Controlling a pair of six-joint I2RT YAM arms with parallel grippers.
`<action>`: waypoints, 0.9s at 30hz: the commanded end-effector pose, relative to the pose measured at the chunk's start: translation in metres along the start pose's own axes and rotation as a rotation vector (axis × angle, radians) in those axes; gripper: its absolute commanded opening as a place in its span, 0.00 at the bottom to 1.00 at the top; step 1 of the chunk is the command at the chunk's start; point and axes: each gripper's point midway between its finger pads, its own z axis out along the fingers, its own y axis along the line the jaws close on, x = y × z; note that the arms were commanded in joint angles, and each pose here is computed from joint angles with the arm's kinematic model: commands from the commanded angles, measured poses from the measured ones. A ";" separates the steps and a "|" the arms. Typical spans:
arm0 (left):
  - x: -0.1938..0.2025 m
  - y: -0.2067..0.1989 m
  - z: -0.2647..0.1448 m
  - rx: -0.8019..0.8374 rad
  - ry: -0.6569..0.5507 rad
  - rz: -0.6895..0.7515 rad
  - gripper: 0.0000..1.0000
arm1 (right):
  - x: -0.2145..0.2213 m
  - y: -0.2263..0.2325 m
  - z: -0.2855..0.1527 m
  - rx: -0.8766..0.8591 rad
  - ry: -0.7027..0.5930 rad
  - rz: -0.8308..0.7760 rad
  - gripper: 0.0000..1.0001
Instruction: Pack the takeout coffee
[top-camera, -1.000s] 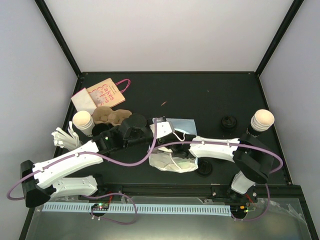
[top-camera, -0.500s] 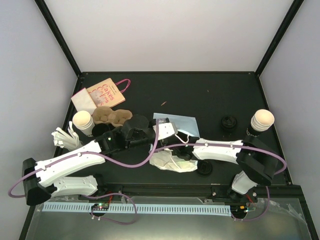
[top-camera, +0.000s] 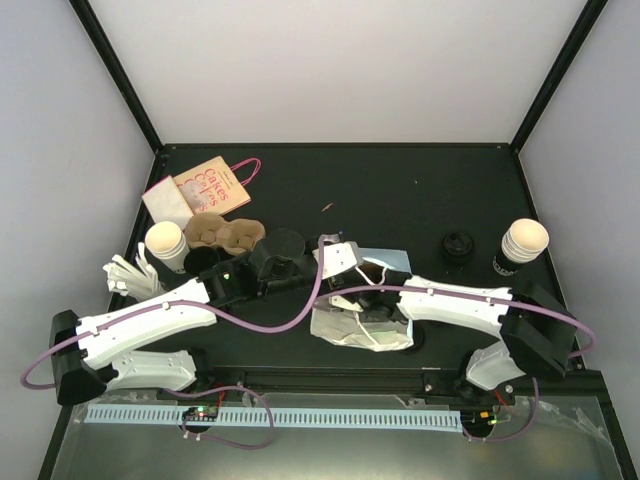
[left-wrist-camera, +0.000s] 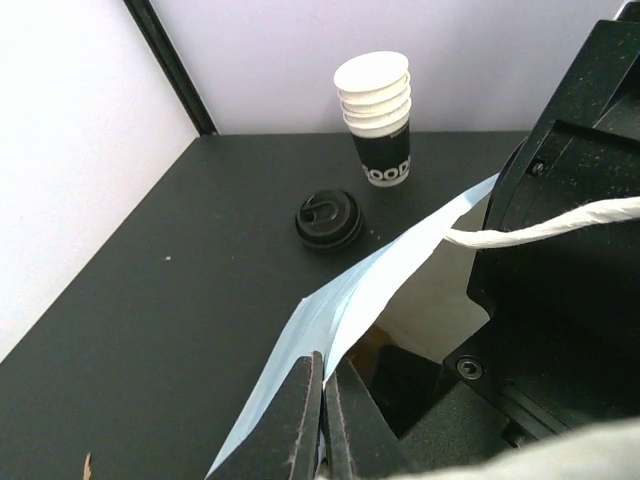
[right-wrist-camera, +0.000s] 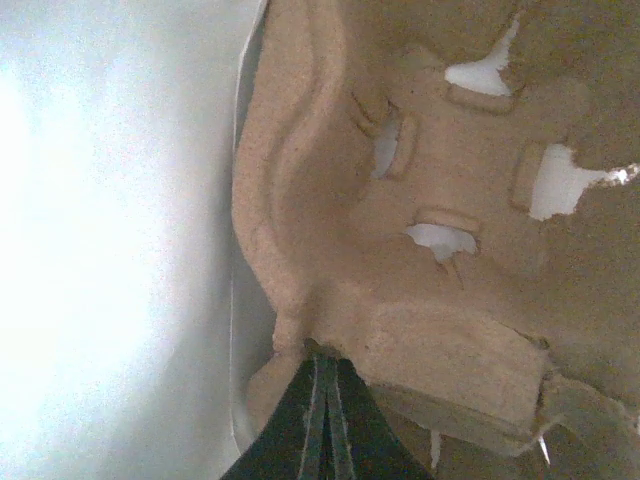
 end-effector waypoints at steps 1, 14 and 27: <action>0.044 -0.017 0.009 0.058 0.164 -0.011 0.02 | -0.023 -0.029 -0.042 0.056 -0.152 0.122 0.01; 0.038 0.042 -0.005 -0.255 0.224 0.059 0.01 | -0.054 -0.014 -0.040 0.075 -0.240 0.077 0.01; 0.040 0.046 -0.021 -0.291 0.186 0.038 0.02 | -0.073 -0.044 -0.044 0.211 -0.284 0.029 0.01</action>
